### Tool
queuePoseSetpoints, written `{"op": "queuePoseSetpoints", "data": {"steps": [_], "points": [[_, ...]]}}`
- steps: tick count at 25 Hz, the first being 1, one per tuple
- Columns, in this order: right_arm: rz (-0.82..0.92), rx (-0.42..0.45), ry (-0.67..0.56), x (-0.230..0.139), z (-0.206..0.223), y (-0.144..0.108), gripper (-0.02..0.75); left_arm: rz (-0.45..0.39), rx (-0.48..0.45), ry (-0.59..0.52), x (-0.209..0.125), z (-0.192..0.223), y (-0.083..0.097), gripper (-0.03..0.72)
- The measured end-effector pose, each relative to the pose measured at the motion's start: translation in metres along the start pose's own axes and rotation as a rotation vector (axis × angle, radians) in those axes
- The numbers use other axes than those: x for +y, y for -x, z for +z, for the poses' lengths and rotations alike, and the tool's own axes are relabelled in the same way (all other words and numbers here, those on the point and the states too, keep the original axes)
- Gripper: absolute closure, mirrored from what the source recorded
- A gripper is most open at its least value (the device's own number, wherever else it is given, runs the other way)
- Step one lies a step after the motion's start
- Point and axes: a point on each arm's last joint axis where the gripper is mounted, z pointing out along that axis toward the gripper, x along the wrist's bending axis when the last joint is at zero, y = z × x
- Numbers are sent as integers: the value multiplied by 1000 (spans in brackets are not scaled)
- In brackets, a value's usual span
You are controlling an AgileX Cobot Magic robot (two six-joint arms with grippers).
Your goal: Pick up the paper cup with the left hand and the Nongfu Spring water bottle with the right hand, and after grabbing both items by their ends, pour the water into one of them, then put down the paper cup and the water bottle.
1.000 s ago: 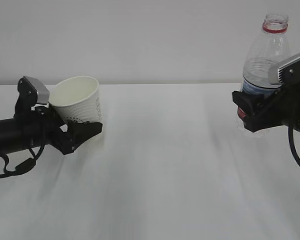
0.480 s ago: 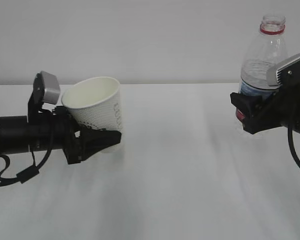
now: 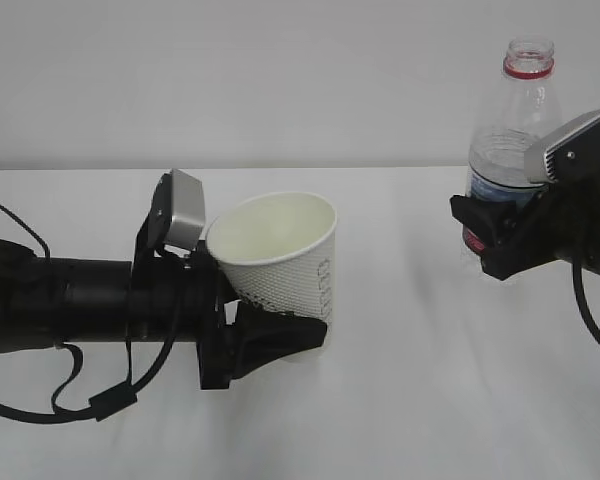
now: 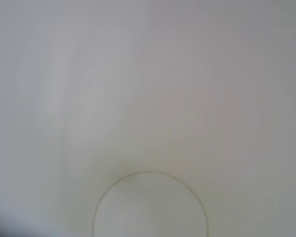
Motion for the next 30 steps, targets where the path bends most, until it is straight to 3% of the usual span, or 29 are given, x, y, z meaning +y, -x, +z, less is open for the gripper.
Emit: {"op": "queuePoseSetpoints", "data": {"steps": [7, 13, 30], "points": [[-36, 33, -1, 0, 0, -3, 256, 40, -75, -20, 0, 17, 21, 150], [-90, 79, -1, -1, 0, -7, 256, 73, -102, -98, -7, 26, 32, 150], [-233, 193, 69, 9, 1, -15, 256, 94, -110, -120, -7, 28, 36, 150]]}}
